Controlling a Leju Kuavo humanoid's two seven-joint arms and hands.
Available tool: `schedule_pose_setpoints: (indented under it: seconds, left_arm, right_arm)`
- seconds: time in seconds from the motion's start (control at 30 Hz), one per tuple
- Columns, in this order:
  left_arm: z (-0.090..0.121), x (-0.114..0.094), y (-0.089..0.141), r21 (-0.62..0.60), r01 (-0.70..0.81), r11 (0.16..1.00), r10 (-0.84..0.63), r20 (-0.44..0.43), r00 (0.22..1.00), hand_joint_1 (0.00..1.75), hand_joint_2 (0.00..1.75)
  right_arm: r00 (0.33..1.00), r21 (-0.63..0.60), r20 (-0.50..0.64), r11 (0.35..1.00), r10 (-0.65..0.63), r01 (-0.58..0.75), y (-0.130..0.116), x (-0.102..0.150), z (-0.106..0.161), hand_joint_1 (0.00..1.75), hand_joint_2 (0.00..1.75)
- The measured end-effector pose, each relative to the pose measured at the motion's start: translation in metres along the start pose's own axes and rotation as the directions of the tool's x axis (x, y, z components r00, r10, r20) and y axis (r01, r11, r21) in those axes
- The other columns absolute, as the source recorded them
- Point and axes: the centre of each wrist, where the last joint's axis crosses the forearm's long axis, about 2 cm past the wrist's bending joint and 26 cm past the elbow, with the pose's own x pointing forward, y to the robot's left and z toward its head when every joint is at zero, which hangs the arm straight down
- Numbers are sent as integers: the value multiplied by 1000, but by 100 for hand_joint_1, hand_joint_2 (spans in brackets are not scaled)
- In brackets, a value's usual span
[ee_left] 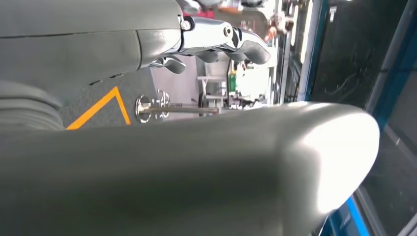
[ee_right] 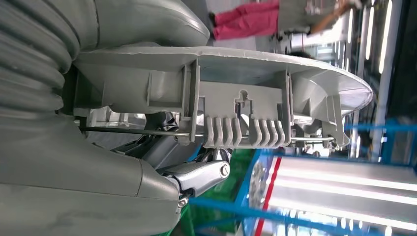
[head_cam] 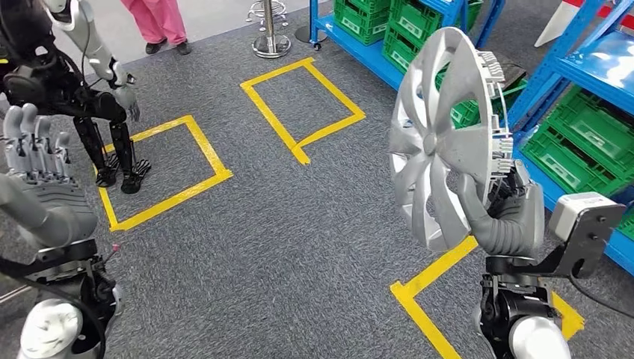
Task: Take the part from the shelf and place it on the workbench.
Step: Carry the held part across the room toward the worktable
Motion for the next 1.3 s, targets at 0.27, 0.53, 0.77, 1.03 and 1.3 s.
schedule_pose_setpoints:
  seconds: [0.27,0.53,0.77,1.03,1.3]
  left_arm:
    - [-1,1,0,-1,-3,1000,3,5,1000,0,0]
    - [-1,1,0,-1,-3,1000,3,8,1000,0,0]
    - [-2,2,2,7,2,1000,-2,11,1000,0,0]
    - [-1,2,2,9,4,1000,-4,11,1000,0,0]
    - [-2,3,2,8,3,1000,-4,16,1000,0,0]
  right_arm:
    - [1000,8,2,1000,-2,2,1,0,-1,175,175]
    - [1000,26,9,1000,-6,6,3,1,-4,175,175]
    - [1000,34,20,999,-12,11,5,3,-7,175,175]
    - [1000,44,9,999,-16,16,8,0,-6,175,175]
    - [1000,58,5,998,-23,23,9,0,-8,175,175]
